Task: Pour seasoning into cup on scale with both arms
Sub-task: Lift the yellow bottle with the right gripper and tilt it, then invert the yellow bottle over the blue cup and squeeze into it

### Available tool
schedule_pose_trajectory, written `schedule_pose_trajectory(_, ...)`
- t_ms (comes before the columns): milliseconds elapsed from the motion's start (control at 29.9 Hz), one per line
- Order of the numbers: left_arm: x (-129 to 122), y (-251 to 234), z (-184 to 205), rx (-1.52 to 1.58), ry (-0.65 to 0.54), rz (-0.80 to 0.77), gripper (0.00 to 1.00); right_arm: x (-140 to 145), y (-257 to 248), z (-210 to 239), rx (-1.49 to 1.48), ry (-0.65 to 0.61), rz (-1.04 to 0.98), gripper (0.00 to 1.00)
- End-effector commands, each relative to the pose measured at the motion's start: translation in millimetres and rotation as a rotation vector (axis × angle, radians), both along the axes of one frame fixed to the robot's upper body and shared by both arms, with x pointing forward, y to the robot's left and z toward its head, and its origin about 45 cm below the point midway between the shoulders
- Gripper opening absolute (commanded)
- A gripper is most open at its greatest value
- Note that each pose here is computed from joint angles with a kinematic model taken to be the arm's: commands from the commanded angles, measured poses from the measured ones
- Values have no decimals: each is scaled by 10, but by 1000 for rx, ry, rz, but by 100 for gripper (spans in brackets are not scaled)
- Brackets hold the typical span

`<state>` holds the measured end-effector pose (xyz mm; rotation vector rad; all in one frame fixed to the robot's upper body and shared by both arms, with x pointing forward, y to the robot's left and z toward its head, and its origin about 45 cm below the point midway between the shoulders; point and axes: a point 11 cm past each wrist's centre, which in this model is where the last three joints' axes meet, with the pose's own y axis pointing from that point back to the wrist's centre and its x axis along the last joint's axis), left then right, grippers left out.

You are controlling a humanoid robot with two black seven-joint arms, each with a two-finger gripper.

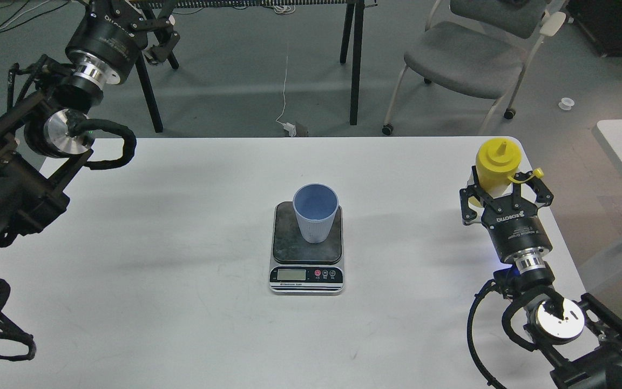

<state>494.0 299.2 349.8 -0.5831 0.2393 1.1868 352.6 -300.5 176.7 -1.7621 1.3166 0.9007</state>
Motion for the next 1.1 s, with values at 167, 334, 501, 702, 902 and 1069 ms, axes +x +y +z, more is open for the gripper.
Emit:
schedule_pose_trajectory(167, -123, 209, -340, -219, 58, 35, 99, 497, 263, 621, -479, -152, 30, 41)
schedule_pose_trajectory(334, -205, 401, -578, -237, 75, 43, 99, 704, 424, 856, -718, -206, 51, 39)
schedule_pose_trajectory(501, -285, 594, -753, -229, 88, 56, 99, 810, 687, 1070, -1008, -339, 115, 39)
schedule_pose_trajectory(702, -342, 678, -856, -222, 104, 68, 99, 862, 1044, 1155, -1431, -597, 145, 39)
schedule_pose_trajectory(902, -360, 680, -899, -215, 113, 68, 99, 931, 1317, 1234, -1674, -786, 199, 39)
schedule_pose_trajectory(1069, -362, 680, -902, -209, 115, 67, 99, 974, 1515, 1152, -1888, -964, 249, 36)
